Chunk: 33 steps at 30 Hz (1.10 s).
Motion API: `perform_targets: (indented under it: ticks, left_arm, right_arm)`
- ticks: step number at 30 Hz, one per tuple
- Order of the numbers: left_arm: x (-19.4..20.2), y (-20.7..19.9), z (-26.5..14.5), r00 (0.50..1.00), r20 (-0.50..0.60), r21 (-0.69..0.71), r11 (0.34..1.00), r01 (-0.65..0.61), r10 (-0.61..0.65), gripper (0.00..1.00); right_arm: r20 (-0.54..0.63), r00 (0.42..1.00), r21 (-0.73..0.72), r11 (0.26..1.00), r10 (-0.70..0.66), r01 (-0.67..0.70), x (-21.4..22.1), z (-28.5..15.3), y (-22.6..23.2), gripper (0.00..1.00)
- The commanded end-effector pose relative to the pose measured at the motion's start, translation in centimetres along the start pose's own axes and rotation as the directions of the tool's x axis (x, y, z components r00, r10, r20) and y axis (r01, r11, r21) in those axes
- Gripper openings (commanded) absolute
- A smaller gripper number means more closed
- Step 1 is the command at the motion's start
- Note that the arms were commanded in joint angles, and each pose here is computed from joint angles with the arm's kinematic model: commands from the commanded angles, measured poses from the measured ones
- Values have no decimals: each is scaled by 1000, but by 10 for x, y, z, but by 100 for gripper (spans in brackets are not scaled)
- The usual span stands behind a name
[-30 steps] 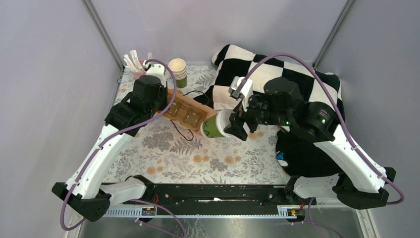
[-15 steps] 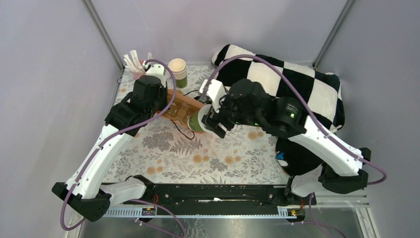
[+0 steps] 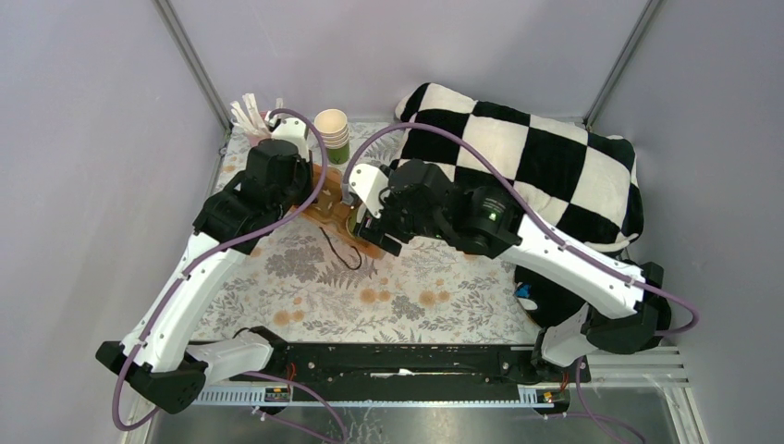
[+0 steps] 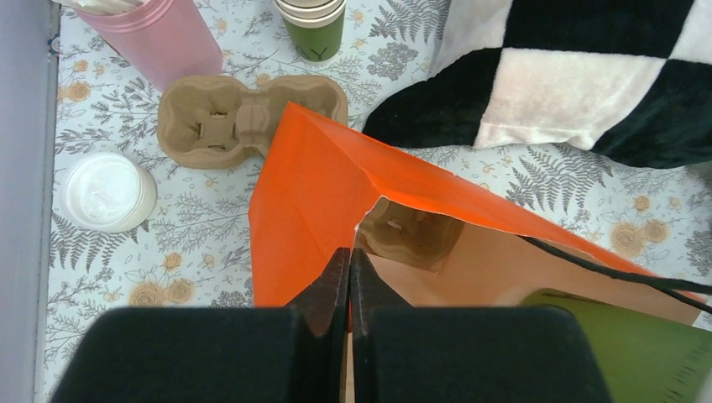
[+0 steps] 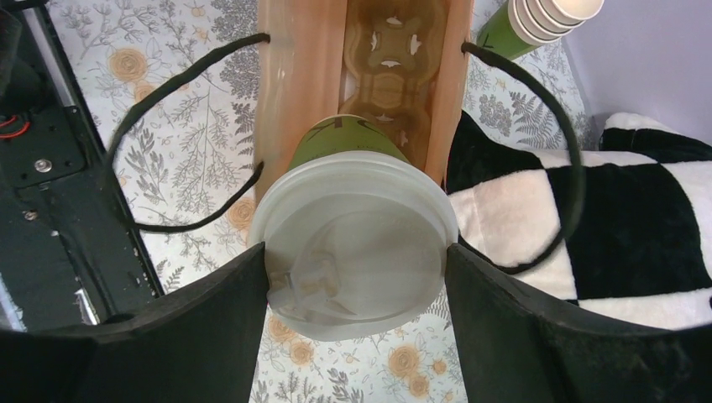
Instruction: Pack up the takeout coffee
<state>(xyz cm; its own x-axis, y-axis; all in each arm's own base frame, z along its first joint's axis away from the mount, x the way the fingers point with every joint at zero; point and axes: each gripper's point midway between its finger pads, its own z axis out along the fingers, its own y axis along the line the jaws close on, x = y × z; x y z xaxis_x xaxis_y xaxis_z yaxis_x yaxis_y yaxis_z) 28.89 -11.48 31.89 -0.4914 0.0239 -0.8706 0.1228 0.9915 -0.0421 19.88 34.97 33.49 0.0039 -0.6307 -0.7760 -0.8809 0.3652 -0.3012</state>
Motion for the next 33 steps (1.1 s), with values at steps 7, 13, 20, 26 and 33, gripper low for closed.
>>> perform_targets:
  ticks: [7, 13, 20, 26, 33]
  left_arm:
    - [-41, -19, -16, 988, 125, 109, 991, 76, -90, 0]
    - [-46, -22, -19, 985, 131, 128, 987, 99, -116, 0]
    - [-43, -24, -17, 986, 122, 136, 986, 98, -115, 0]
    - [-41, -24, -17, 987, 118, 136, 987, 89, -105, 0]
    - [-37, -23, -16, 989, 113, 135, 987, 82, -98, 0]
  right_arm:
    - [27, 999, 80, 997, -23, 21, -10, 35, -6, 66]
    - [16, 1000, 98, 995, -12, 11, -5, 46, 0, 66]
    - [-3, 1000, 138, 990, -23, 23, 3, 54, 0, 66]
    - [9, 1000, 184, 983, -21, 19, 3, 60, -6, 66]
    - [20, 999, 189, 981, -40, 36, 8, 74, -3, 66]
